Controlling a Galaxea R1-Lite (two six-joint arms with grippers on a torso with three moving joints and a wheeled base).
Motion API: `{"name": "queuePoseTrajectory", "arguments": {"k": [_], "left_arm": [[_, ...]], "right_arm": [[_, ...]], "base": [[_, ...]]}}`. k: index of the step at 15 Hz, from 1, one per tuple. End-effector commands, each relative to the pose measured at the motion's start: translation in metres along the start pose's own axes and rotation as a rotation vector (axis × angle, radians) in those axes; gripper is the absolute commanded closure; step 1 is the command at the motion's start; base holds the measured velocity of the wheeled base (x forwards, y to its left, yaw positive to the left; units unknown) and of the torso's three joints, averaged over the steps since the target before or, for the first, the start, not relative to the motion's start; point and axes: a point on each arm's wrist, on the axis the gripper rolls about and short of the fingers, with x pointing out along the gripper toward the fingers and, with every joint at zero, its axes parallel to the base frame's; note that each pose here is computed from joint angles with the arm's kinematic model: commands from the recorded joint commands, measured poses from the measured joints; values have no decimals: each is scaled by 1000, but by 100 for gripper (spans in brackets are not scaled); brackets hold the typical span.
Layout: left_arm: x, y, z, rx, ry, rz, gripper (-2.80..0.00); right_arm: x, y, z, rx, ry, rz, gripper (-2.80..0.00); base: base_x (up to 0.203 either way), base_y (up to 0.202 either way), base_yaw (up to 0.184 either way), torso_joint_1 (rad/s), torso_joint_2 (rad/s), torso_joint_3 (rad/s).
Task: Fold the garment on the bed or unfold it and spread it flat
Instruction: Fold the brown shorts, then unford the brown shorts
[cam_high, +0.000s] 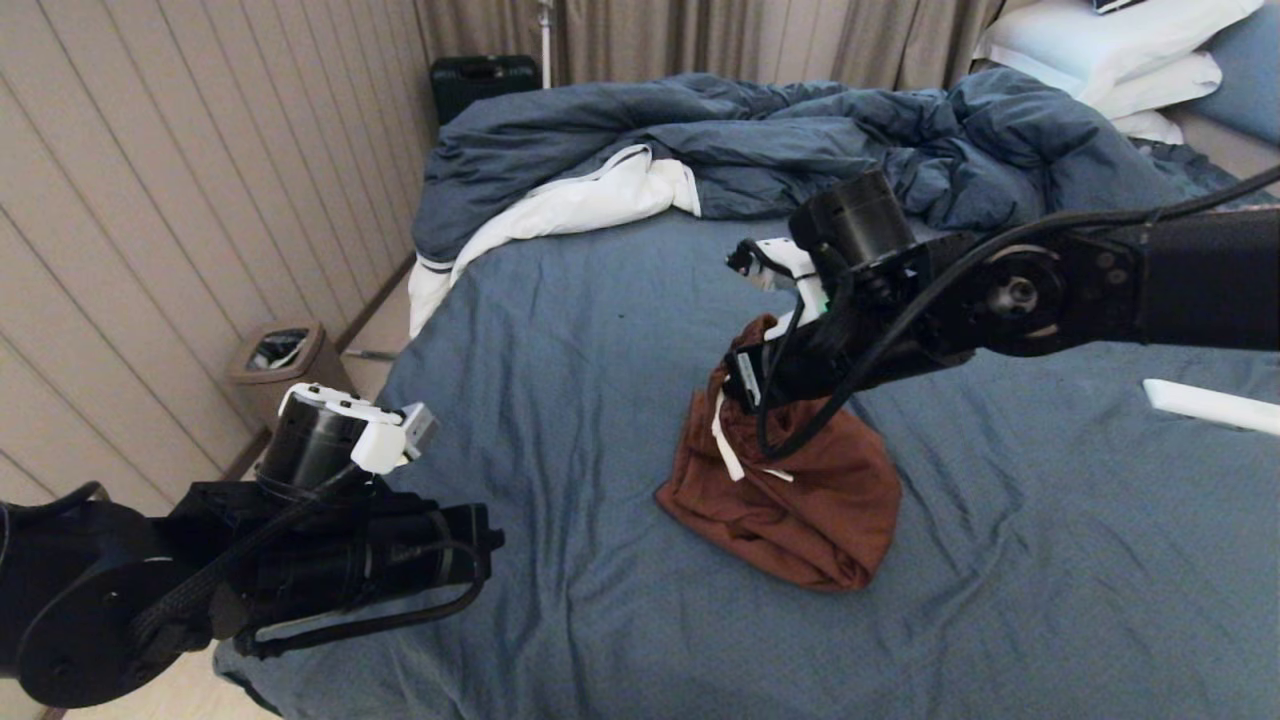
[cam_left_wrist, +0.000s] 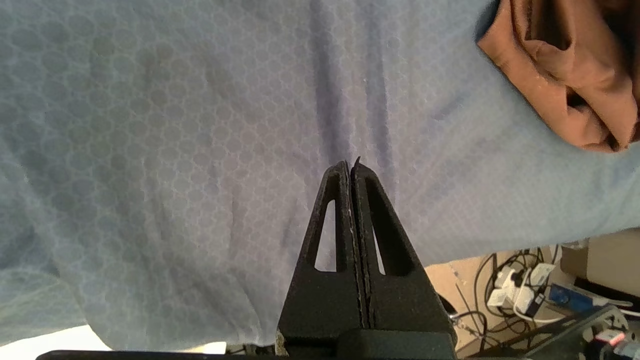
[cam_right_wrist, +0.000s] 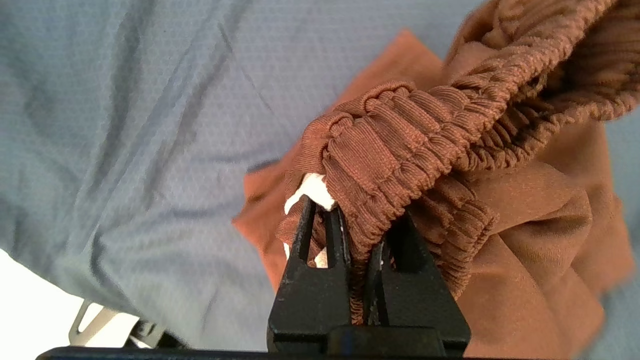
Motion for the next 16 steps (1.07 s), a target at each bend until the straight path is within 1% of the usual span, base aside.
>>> {"name": "queuePoseTrajectory", "arguments": {"k": [1,2,6,8,11,13,14,16], "left_arm": [[5,2,-2,-5,13,9,0],[5,2,-2,-5,14,9,0],[7,2,-3,-5,20,11,0],[7,2,-3,-5,21,10,0],[8,2,-3,-5,23,11,0],[9,2,-4,-4,27,12,0],[9,2,-4,-4,27,12,0],[6,2,-2,-4,15,10,0]], "right_arm": [[20,9,-4,-19,34,15,0],[22,11,-6,-26,44,19,-280],[20,11,-6,-54,43,20,-280],[16,11,-3,-51,27,19,-280],[-12,5,5,-35,-29,-1,-280],[-28,-6,-2,-16,-22,-44,-280],[-34,-11,-10,-6,-6,-59,0],[-54,-14,-21,9,-2,-68,0]], "base": [[0,0,0,0,0,0],[0,0,0,0,0,0],[0,0,0,0,0,0],[0,0,0,0,0,0],[0,0,0,0,0,0],[0,0,0,0,0,0],[0,0,0,0,0,0],[0,0,0,0,0,0]]}}
